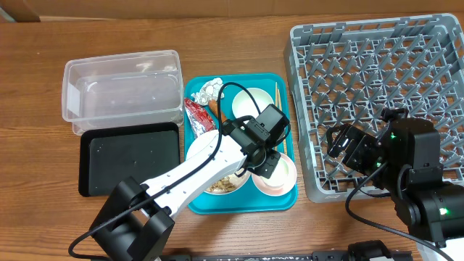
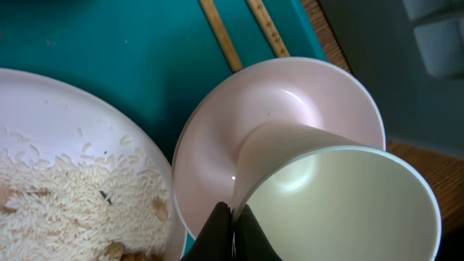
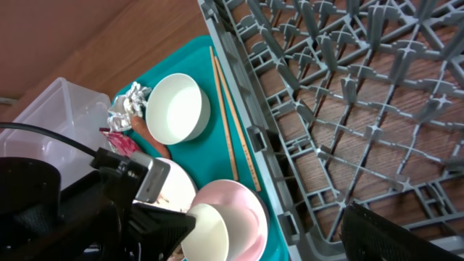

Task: Sort waste into correct bins and load items into the dishwasher
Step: 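Reach the left gripper to the white paper cup in the pink bowl, then grasp and lift the white cup with the left gripper toward the right, then grasp the white cup with the right gripper and release the left, then place the white cup into the grey dish rack with the right gripper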

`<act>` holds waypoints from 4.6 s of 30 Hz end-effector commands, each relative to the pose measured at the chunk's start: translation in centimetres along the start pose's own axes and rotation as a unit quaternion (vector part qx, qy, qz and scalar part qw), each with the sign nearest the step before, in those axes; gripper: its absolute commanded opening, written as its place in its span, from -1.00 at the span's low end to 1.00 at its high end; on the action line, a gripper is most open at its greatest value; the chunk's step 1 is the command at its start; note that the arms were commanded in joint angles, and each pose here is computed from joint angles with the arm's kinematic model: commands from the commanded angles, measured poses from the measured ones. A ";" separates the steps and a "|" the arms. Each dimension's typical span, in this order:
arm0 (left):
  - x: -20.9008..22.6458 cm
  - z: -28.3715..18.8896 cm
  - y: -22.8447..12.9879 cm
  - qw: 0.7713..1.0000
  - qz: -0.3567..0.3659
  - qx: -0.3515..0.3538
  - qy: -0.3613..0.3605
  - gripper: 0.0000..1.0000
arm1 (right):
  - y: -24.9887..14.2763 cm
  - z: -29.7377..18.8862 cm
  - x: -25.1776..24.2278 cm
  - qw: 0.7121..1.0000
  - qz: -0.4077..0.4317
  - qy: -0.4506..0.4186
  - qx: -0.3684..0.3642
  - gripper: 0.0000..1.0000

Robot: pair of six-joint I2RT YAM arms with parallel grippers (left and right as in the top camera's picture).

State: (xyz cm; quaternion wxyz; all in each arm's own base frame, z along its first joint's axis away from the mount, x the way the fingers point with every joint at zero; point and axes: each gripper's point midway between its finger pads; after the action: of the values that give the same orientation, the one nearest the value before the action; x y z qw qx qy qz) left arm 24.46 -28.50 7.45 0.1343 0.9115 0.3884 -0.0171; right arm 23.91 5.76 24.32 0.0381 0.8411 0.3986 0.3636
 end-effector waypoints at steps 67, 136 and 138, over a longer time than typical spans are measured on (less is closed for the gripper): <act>1.6 -28.2 5.3 0.783 -0.001 -0.314 -0.537 -0.92 | -6.0 -8.2 19.9 0.810 -0.263 0.505 0.143 0.77; 4.1 -27.0 5.5 0.813 -0.021 -0.317 -0.487 1.00 | 1.4 -9.2 13.4 0.891 -0.163 0.421 0.044 0.08; 4.3 -26.4 5.5 0.823 -0.026 -0.311 -0.475 0.99 | 3.0 -8.5 11.5 0.912 -0.124 0.391 0.027 0.08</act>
State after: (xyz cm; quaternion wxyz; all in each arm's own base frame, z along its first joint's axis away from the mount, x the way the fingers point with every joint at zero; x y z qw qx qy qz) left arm 29.41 -22.44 33.23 0.5822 0.6751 0.2841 -0.3529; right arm 24.82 11.87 37.62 -0.1265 0.5579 0.5145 0.6388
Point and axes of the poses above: each gripper's point midway between its finger pads, its own z axis out along the fingers, its own x axis along the line the jaws close on, y = z × x, and after that the axes turned 15 degrees about z, right-handed
